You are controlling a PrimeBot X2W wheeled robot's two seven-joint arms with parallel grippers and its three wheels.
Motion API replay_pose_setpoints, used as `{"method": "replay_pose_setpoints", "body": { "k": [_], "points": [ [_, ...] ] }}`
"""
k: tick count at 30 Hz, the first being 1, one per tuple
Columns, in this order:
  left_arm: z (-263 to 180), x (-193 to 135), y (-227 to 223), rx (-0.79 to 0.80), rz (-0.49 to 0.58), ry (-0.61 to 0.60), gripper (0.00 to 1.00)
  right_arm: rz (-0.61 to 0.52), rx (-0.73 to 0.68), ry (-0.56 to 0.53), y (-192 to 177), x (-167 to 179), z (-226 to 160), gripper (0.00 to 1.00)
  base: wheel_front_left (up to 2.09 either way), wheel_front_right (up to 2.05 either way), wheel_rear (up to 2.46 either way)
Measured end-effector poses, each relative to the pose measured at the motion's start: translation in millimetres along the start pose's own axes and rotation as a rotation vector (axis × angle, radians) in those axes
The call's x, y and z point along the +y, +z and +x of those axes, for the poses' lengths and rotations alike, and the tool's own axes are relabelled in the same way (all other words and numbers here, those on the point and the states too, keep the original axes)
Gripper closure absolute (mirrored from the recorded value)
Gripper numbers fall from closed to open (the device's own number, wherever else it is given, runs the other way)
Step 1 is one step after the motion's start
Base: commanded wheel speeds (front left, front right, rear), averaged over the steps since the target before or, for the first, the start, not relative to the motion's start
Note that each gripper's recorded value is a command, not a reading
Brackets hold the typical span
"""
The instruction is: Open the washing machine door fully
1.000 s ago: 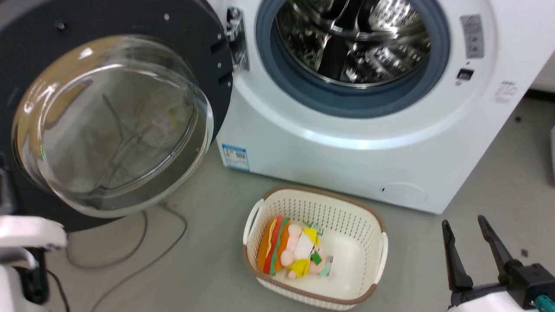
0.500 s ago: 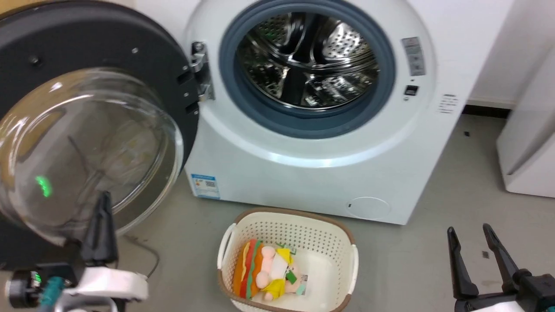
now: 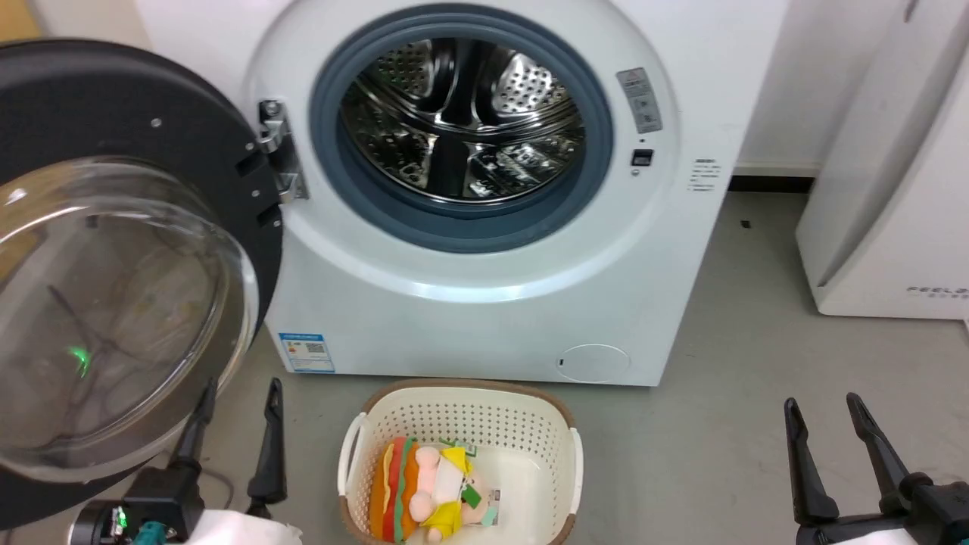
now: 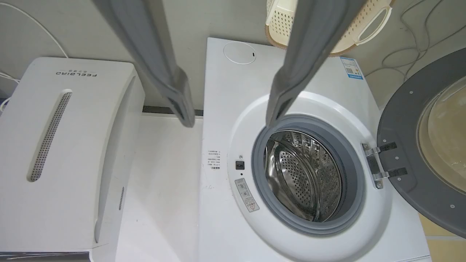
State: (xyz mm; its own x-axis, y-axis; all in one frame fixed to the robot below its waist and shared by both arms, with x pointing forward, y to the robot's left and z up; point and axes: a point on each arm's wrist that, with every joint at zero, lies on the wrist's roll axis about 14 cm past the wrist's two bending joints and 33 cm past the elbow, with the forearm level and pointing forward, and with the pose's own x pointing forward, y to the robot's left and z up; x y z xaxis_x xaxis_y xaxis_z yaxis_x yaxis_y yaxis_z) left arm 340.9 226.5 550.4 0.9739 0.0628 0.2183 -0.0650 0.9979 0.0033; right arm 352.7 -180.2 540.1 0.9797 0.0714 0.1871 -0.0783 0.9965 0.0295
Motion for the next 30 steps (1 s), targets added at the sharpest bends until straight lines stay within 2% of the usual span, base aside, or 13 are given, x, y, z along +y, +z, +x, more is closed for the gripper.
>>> {"method": "replay_pose_setpoints", "body": {
  "k": [9,10,30],
  "points": [
    [-0.4,-17.9,-17.3,0.052,-0.017,-0.039,0.00,0.001,0.011,-0.046,-2.1,-13.7,-12.9,0.00,0.00,0.00,0.00],
    [-1.3,-18.6,-20.3,0.061,-0.015,-0.038,1.00,0.001,0.012,-0.049,-2.0,-14.3,-13.5,1.00,0.00,0.00,0.00],
    [0.0,-24.2,-24.9,0.093,-0.017,-0.047,1.00,-0.001,0.045,-0.039,-7.5,-11.2,-12.4,1.00,0.00,0.00,0.00]
  ]
}}
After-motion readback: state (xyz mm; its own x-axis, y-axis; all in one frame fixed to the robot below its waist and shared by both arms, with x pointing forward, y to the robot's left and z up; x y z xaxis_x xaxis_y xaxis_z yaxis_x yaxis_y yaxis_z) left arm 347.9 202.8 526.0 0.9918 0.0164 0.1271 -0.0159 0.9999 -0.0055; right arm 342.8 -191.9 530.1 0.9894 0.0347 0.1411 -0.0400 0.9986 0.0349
